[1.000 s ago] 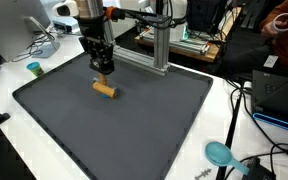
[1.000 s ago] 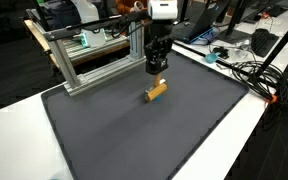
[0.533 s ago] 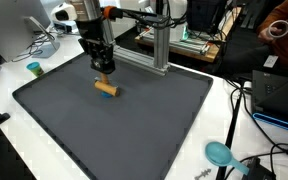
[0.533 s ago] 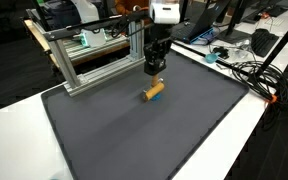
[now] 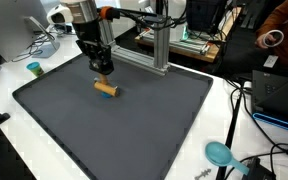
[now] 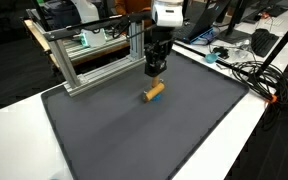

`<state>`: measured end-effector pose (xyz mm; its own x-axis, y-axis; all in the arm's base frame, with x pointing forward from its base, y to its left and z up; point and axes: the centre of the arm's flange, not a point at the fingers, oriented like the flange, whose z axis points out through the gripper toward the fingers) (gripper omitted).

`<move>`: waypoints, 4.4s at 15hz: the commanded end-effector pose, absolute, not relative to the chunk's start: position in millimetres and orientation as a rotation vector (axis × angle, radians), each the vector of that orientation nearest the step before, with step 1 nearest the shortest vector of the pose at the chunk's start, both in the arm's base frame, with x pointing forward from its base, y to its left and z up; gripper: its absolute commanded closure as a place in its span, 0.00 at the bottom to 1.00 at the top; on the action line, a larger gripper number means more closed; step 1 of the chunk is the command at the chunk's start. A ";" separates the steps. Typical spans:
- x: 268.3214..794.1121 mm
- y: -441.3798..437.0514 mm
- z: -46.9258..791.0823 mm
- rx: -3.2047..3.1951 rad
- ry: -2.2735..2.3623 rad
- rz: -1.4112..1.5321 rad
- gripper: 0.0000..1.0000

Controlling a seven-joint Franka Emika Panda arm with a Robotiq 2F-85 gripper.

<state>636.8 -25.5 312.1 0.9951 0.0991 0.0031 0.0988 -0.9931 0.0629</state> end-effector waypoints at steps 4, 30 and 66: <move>646.5 -43.4 275.6 3.081 0.124 -0.137 0.77; 656.2 -36.6 308.4 3.098 0.069 -0.107 0.77; 642.0 -23.9 333.6 3.014 0.358 -0.089 0.77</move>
